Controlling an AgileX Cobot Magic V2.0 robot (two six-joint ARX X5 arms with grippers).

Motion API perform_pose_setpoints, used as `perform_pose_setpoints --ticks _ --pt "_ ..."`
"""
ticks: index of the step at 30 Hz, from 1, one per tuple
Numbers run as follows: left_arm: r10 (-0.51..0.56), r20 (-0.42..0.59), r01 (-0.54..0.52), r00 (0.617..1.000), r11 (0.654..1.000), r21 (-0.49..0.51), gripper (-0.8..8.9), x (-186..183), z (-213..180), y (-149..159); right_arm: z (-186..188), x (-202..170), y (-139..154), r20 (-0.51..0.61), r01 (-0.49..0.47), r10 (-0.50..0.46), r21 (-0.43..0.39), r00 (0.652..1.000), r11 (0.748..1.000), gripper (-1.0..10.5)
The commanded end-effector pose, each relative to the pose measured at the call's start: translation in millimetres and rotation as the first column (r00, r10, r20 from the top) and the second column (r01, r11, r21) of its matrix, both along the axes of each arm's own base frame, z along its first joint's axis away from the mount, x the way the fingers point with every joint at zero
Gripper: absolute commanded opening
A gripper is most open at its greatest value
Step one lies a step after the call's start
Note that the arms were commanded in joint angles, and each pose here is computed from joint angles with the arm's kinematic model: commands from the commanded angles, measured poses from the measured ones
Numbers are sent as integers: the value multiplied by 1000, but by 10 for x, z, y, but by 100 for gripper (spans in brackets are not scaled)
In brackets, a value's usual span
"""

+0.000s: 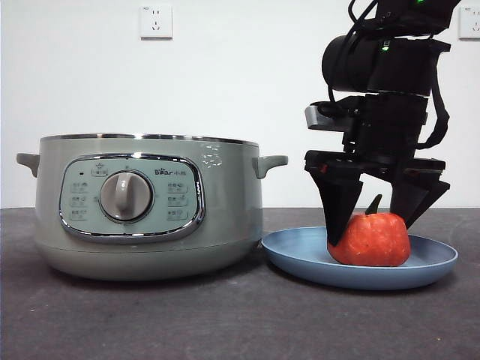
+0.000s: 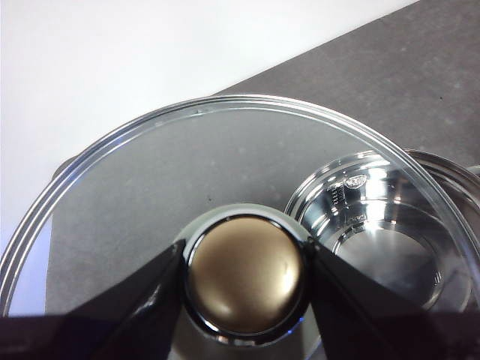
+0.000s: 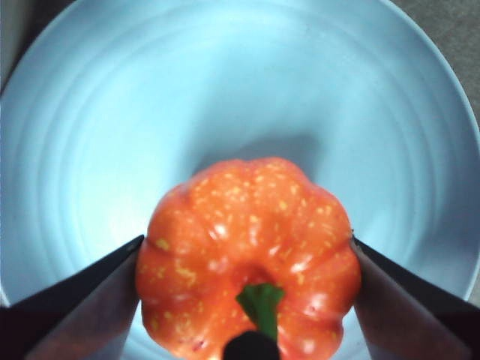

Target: Take the pumpkin out from the steamer,put the pumpkin in the blue plate,close the lid

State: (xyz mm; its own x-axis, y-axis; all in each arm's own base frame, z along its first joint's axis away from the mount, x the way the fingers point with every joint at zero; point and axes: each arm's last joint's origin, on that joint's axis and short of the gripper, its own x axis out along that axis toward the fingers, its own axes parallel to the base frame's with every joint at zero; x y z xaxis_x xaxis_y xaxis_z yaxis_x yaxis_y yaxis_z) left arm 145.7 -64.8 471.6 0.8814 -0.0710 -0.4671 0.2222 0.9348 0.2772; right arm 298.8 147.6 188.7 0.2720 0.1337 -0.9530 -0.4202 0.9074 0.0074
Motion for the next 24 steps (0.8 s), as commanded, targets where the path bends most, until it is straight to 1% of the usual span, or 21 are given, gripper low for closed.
perform_pose_setpoints --ticks 1,3,5,6,10,13,17,21,24 --pt "-1 63 3 998 1000 -22 -13 -30 89 13 -76 -6 3 -25 -10 10 -14 1000 1000 330" --pt "-4 63 5 998 1000 -23 -13 -31 89 13 -78 -15 -1 -35 -3 2 -16 999 1000 389" --pt "-35 57 38 998 999 -38 -13 -32 88 2 -81 -24 -6 -45 1 -2 -21 999 1000 484" --pt "-49 55 52 997 998 -45 -13 -32 89 -3 -77 -26 -7 -45 1 -2 -21 999 1000 505" --pt "-72 59 75 996 995 -59 -13 -29 96 -12 -13 -45 -16 -31 1 -1 -13 1000 1000 509" --pt "-80 59 83 995 995 -63 -13 -29 97 -15 142 -101 -44 2 2 -2 3 1000 1000 505" --pt "-135 50 139 990 986 -89 -13 9 90 -55 502 -249 -118 93 5 -10 52 996 999 504" --pt "-150 7 150 989 985 -81 -13 155 24 -136 833 -429 -208 186 -1 -17 98 982 995 504" --pt "-199 -40 195 979 976 -95 -13 307 -51 -235 1047 -576 -282 249 -8 -24 130 968 991 504"
